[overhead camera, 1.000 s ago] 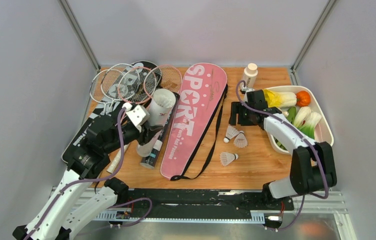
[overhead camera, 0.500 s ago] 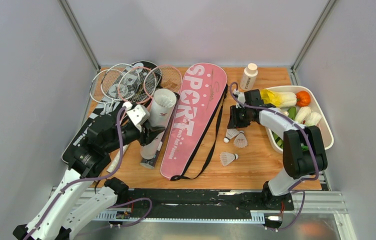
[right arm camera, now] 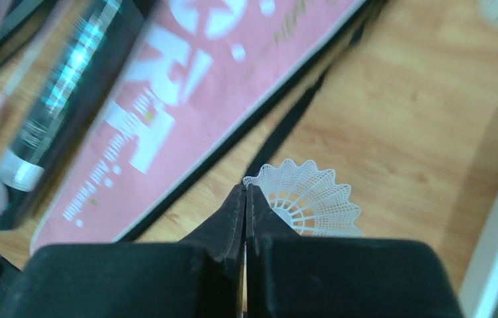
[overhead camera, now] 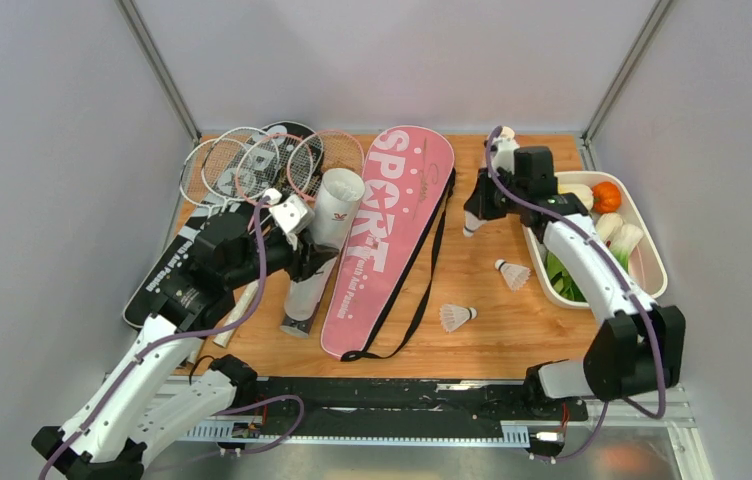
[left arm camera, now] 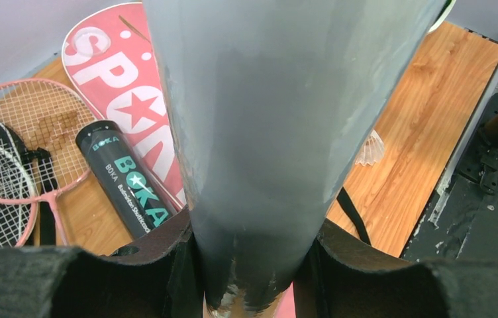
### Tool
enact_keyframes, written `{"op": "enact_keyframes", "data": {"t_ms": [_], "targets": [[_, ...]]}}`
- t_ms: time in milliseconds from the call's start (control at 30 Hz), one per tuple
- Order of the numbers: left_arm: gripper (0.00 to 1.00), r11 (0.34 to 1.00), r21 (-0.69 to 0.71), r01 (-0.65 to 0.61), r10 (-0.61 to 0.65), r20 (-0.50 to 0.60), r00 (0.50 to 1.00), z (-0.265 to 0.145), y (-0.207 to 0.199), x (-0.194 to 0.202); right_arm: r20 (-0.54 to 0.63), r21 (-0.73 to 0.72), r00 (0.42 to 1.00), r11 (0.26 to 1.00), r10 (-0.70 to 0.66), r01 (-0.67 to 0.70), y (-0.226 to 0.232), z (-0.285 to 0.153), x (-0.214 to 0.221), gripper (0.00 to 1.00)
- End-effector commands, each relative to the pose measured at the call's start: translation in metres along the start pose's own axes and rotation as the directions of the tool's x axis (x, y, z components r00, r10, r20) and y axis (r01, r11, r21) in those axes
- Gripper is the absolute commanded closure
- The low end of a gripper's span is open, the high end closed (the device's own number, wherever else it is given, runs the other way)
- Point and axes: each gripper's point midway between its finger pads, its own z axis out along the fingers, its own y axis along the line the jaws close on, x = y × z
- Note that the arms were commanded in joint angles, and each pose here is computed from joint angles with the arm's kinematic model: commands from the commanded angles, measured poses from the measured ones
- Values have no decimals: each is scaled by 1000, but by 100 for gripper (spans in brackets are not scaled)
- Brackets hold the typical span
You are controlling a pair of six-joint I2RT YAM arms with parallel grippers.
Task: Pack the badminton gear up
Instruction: Pick up the shuttlecock at the center of the board, then place the shuttlecock at the shuttle tube.
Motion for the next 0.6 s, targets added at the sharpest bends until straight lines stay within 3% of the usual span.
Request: {"op": "enact_keyframes", "data": {"t_ms": [0,200,333,567], "targets": [[76,1000,2,-8,7,80,997,1,0,-33,308,-52,947,992,-90,111,46,-74,-93,100],[76,996,78,46,-52,70,996,18,-8,-28,593,-136,786,939,-178,316,128,-164,-155,100],[75,986,145,82,-88,38,995,30,-16,-21,713,-214,680,871,-171,443,184,-216,-174,100],[74,981,167,103,-101,-19,995,38,-17,-2,745,-334,651,765,-143,551,250,-238,-166,100]]}}
